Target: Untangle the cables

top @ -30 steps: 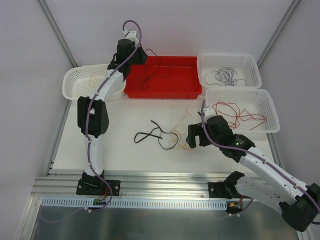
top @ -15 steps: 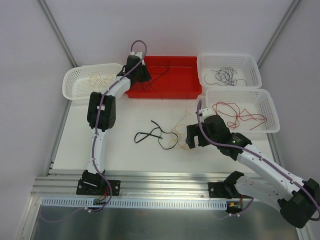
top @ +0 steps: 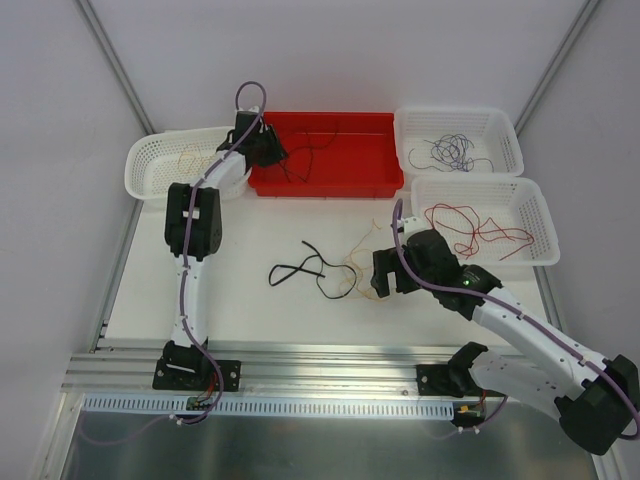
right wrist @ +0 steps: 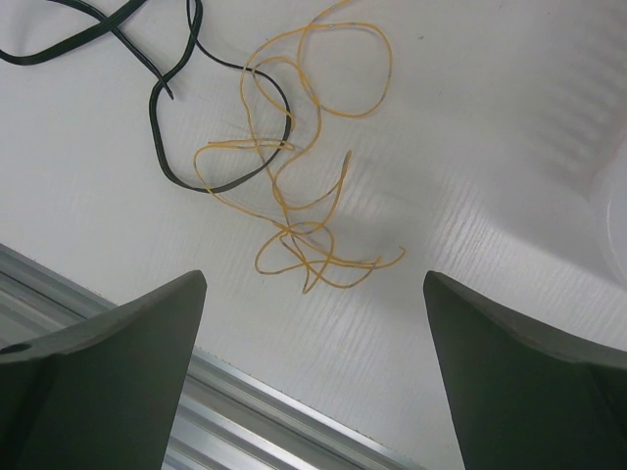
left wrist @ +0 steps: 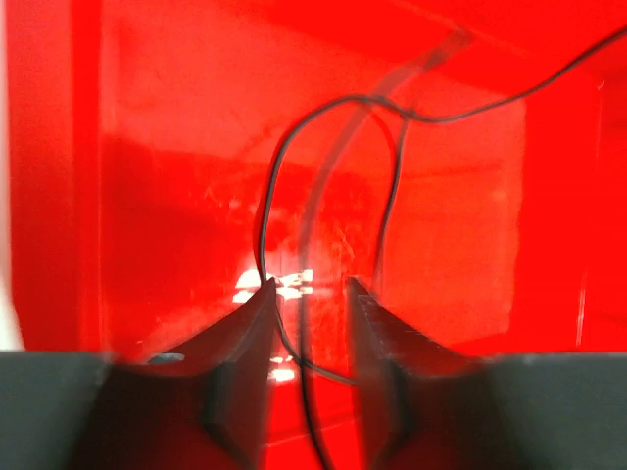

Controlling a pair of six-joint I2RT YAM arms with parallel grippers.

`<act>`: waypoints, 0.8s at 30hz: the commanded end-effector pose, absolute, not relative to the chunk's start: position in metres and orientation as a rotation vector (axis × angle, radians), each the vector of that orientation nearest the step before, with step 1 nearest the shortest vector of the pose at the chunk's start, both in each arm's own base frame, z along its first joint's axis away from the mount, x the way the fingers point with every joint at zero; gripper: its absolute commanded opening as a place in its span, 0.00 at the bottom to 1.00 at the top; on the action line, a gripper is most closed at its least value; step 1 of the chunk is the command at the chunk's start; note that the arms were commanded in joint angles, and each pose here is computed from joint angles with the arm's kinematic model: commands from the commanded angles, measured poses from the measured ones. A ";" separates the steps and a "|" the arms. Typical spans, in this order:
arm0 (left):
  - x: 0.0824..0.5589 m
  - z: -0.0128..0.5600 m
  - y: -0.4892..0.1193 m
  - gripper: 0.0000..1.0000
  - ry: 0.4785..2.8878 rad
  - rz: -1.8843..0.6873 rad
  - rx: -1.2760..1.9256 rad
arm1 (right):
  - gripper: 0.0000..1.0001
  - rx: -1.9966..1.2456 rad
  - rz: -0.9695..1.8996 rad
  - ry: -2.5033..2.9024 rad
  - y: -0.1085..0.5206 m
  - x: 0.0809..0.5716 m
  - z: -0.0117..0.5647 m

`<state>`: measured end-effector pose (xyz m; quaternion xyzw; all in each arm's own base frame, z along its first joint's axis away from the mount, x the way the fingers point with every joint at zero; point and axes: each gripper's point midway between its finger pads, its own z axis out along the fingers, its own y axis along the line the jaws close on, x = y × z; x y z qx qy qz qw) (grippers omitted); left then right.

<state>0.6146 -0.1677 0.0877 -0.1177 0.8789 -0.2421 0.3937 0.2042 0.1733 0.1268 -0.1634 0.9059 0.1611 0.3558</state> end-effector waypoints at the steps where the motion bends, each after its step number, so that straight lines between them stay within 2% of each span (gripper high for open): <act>1: 0.608 0.134 -0.171 0.39 2.165 -0.611 -0.273 | 0.98 -0.392 0.436 2.306 0.173 0.206 0.142; 4: 0.604 0.160 -0.170 0.49 2.127 -0.615 -0.243 | 0.98 -0.391 0.435 2.304 0.172 0.205 0.143; 8: 0.592 0.203 -0.170 0.69 2.066 -0.623 -0.199 | 0.99 -0.382 0.457 2.294 0.174 0.205 0.148; 15: 0.560 0.242 -0.165 0.90 2.025 -0.601 -0.145 | 0.98 -0.390 0.493 2.271 0.176 0.200 0.156; 19: 0.534 0.250 -0.168 0.96 2.033 -0.594 -0.090 | 0.98 -0.420 0.501 2.272 0.177 0.198 0.159; 24: 0.495 0.246 -0.169 0.96 2.095 -0.592 -0.068 | 0.98 -0.481 0.583 2.266 0.191 0.191 0.167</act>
